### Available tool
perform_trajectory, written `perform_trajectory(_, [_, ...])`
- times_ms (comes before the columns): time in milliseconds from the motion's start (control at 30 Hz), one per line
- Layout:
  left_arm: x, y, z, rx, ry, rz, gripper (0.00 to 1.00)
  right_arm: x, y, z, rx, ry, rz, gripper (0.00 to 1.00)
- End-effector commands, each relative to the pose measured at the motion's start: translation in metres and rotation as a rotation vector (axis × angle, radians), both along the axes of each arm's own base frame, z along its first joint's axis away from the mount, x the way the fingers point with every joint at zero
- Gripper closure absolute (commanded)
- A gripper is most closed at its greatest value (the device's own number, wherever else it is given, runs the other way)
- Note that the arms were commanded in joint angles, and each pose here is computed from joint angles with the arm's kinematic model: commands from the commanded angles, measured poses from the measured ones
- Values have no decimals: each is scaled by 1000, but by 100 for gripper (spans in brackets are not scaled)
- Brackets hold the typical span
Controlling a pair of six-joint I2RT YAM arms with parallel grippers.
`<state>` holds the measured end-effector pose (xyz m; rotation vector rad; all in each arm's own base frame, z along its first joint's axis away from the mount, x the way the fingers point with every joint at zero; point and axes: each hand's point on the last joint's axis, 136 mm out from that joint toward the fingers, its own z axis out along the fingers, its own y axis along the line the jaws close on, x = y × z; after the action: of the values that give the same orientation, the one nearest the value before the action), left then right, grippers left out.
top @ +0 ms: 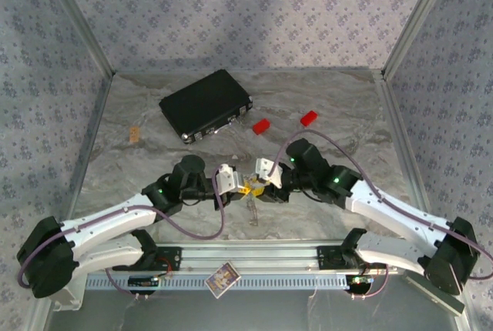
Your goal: Put the keys on the keyring
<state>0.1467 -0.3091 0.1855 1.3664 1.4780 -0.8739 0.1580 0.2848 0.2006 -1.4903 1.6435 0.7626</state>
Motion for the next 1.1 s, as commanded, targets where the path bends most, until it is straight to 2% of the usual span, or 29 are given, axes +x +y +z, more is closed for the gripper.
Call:
perform_trajectory(0, [-4,-2,23,-115,-50,-14,100,1,-3,12,142,51,-24,62])
perform_trajectory(233, [-3,-3,32,-181,-74,-7,100,-3,1,6,187,95,-10,62])
perform_trajectory(400, [-3,-3,30,-185,-72,-6,100,-4,3,2,181,115,1,69])
perform_trajectory(633, [-1,-3,29,-176,-80,4,100,-3,-8,-6,130,94,-37,73])
perform_trajectory(933, [-1,-3,30,-177,-81,0,100,-4,-6,-8,102,105,-27,85])
perform_trajectory(1067, [-2,-3,30,-177,-83,-2,100,-5,-6,-9,96,105,-20,94])
